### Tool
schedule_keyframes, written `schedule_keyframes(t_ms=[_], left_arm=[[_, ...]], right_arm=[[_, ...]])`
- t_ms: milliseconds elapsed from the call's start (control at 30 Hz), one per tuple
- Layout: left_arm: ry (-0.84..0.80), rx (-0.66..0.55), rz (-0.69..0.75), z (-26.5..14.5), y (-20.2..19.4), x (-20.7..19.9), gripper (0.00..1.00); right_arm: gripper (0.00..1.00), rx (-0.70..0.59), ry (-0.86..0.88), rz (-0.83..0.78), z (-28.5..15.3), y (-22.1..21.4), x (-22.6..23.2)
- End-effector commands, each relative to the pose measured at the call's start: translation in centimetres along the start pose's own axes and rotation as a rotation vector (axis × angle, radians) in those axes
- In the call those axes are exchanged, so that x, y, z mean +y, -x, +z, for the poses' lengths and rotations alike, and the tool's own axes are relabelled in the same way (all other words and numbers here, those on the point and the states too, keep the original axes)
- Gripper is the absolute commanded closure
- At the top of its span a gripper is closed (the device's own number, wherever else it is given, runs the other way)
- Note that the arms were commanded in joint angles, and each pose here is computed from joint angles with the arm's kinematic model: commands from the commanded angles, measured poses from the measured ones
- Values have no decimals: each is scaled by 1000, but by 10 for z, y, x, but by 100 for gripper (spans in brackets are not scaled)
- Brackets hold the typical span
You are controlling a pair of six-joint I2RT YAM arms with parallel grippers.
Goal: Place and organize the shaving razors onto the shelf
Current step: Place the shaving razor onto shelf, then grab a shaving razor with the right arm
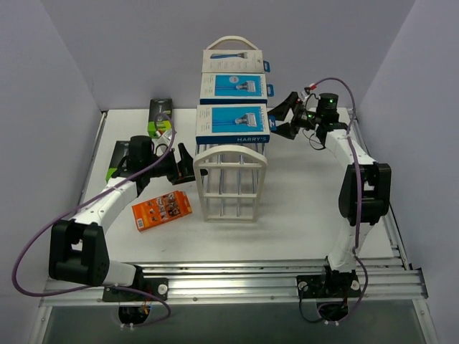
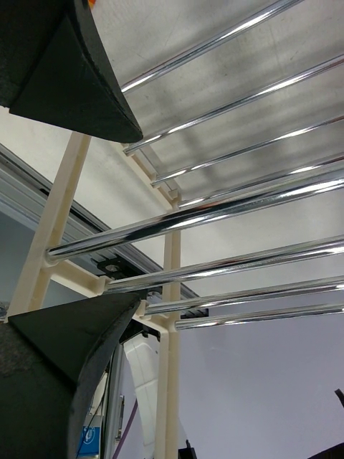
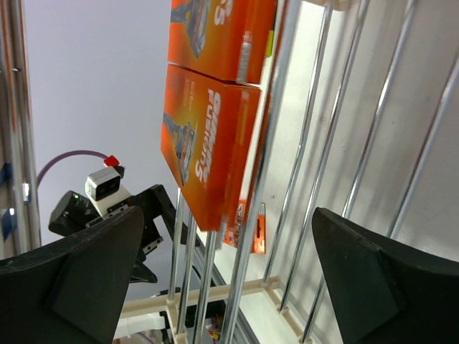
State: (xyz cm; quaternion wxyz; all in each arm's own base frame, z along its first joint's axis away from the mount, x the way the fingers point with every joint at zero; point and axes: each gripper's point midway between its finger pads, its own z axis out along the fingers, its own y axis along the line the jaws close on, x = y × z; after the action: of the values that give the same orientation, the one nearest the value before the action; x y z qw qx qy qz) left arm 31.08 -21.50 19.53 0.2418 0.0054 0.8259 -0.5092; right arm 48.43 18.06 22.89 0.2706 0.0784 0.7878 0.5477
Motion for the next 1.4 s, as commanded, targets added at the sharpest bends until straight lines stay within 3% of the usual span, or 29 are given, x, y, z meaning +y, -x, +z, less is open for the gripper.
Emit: schedule_keyframes(t_ms=[0, 233, 400, 600, 800, 1133, 1367], left_arm=[[-23, -46, 93, -7, 18, -20, 6], [51, -62, 125, -13, 20, -12, 6], [285, -139, 138, -30, 32, 18, 6], [587, -182, 96, -54, 44, 65, 6], [854, -218, 148, -94, 61, 91, 6], [979, -116, 134, -120, 45, 120, 6], [898, -16, 127, -90, 38, 142, 6]], right_arm=[[0, -72, 98, -64, -40, 19, 37], [0, -149, 8, -86, -69, 11, 20], [0, -206, -206, -66, -81, -15, -33], [0, -162, -203, 14, -82, -66, -69], [0, -102, -206, -16, -85, -102, -90], [0, -99, -252, -49, -91, -118, -103], [0, -103, -299, -56, -96, -123, -108]])
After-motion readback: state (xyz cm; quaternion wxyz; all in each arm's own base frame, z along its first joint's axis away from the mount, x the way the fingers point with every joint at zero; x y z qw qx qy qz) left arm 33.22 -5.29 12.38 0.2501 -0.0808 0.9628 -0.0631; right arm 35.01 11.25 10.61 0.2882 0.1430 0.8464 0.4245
